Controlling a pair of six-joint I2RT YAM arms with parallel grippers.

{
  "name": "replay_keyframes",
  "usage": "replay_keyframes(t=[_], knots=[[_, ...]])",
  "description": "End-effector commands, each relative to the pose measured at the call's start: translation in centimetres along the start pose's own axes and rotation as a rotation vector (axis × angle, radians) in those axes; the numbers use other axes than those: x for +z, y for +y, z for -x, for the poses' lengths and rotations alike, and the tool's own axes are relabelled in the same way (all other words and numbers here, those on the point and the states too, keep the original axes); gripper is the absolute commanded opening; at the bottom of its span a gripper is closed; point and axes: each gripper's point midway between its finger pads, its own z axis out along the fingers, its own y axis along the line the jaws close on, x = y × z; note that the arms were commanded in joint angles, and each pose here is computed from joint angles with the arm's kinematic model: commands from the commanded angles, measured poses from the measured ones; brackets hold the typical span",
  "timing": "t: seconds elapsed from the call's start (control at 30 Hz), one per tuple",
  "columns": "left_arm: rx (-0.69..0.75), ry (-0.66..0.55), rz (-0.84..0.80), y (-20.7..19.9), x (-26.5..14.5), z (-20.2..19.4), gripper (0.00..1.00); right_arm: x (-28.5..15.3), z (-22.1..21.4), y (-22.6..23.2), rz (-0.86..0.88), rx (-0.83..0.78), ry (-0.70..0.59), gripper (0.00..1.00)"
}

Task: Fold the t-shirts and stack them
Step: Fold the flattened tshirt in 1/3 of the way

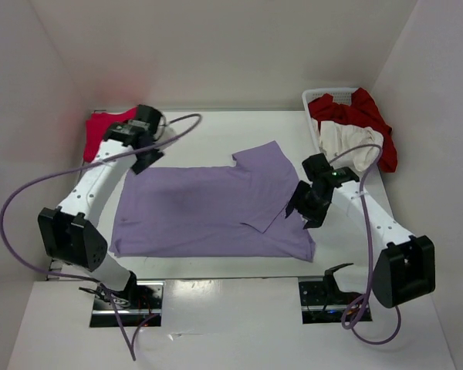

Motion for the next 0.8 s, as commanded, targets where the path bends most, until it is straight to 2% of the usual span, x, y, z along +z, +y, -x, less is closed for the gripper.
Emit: replay_keyframes(t=[0.0, 0.03, 0.07, 0.1, 0.13, 0.17, 0.2, 0.27, 0.3, 0.43, 0.57, 0.77], knots=[[0.243, -0.293, -0.087, -6.5, -4.2, 9.7, 0.59, 3.3, -0.3, 1.0, 0.102, 0.075, 0.016, 0.65], [0.301, -0.355, -0.109, -8.5, -5.3, 11.3, 0.59, 4.1, -0.6, 0.8, 0.112, 0.095, 0.030, 0.47], [0.363, -0.386, -0.145, -11.1, -5.6, 12.4, 0.59, 5.1, -1.0, 0.7, 0.123, 0.107, 0.034, 0.16], [0.476, -0.480, -0.206, -15.6, -7.2, 14.5, 0.57, 5.3, -1.1, 0.8, 0.131, 0.117, 0.039, 0.07], [0.522, -0.526, -0.245, -18.0, -8.0, 15.2, 0.56, 5.6, -1.2, 0.7, 0.130, 0.128, 0.041, 0.01], [0.580, -0.565, -0.288, -20.3, -8.5, 15.8, 0.53, 5.9, -1.4, 0.5, 0.125, 0.142, 0.046, 0.00], [0.652, -0.656, -0.356, -24.2, -9.7, 16.7, 0.51, 5.9, -1.3, 0.7, 0.132, 0.153, 0.041, 0.00], [0.714, -0.728, -0.421, -27.8, -10.4, 17.7, 0.47, 6.4, -1.5, 0.1, 0.106, 0.166, 0.044, 0.00], [0.748, -0.805, -0.491, -30.5, -11.8, 18.4, 0.46, 6.5, -1.1, -0.2, 0.089, 0.166, 0.025, 0.00], [0.810, -0.888, -0.608, -36.4, -12.9, 20.4, 0.46, 7.5, -1.0, -1.2, 0.025, 0.211, 0.015, 0.00], [0.854, -0.953, -0.619, -40.3, -13.1, 21.8, 0.46, 8.6, -1.3, -1.8, 0.009, 0.244, 0.026, 0.00], [0.889, -0.971, -0.638, -42.4, -11.4, 21.7, 0.46, 9.6, -1.3, -1.9, -0.004, 0.263, 0.024, 0.00]])
